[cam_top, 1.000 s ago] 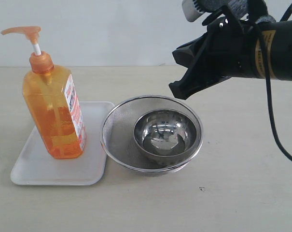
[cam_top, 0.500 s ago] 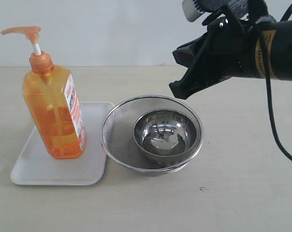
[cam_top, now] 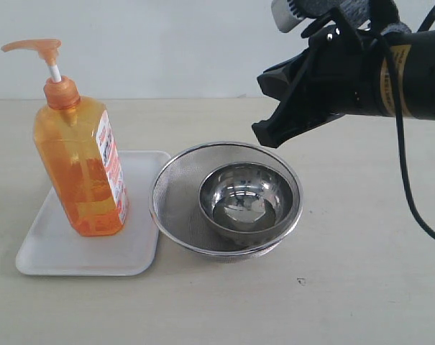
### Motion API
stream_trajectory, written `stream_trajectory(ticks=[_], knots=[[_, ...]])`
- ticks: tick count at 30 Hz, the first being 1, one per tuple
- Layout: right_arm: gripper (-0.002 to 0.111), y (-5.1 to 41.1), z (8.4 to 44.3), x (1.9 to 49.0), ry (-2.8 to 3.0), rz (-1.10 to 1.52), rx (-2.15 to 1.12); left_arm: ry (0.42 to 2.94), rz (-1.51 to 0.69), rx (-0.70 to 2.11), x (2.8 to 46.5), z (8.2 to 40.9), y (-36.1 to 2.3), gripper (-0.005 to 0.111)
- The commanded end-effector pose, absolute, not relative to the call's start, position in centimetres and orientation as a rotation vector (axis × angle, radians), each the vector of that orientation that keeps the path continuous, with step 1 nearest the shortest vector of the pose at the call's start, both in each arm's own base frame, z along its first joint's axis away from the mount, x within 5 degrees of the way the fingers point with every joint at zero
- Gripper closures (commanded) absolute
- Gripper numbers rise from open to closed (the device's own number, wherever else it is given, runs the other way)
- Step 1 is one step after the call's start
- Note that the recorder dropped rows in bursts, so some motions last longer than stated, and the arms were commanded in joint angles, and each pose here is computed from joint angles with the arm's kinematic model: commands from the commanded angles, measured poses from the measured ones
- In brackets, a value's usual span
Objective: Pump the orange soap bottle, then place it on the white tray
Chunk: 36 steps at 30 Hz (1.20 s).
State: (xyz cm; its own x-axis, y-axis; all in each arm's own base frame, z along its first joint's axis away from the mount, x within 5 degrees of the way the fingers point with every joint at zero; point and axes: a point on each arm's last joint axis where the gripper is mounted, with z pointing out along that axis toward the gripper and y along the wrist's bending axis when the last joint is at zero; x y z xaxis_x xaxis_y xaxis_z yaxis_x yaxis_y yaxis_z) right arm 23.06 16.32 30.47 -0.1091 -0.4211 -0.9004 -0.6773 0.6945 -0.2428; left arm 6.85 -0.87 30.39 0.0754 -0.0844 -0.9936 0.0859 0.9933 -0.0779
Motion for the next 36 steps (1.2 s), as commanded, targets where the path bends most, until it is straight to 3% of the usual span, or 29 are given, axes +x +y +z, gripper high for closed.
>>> stream_trajectory(ticks=[1,21,36], knots=[[0.108,16.1,30.6,23.0,1.739,0.272,-0.866,1.479,-0.119,-0.010,6.5,29.0,-0.7,0.102],[0.108,16.1,30.6,23.0,1.739,0.272,-0.866,1.498,-0.067,-0.065,5.6,21.5,-0.2,0.102],[0.108,16.1,30.6,23.0,1.739,0.272,-0.866,1.514,-0.098,-0.025,5.6,21.0,-0.4,0.102]])
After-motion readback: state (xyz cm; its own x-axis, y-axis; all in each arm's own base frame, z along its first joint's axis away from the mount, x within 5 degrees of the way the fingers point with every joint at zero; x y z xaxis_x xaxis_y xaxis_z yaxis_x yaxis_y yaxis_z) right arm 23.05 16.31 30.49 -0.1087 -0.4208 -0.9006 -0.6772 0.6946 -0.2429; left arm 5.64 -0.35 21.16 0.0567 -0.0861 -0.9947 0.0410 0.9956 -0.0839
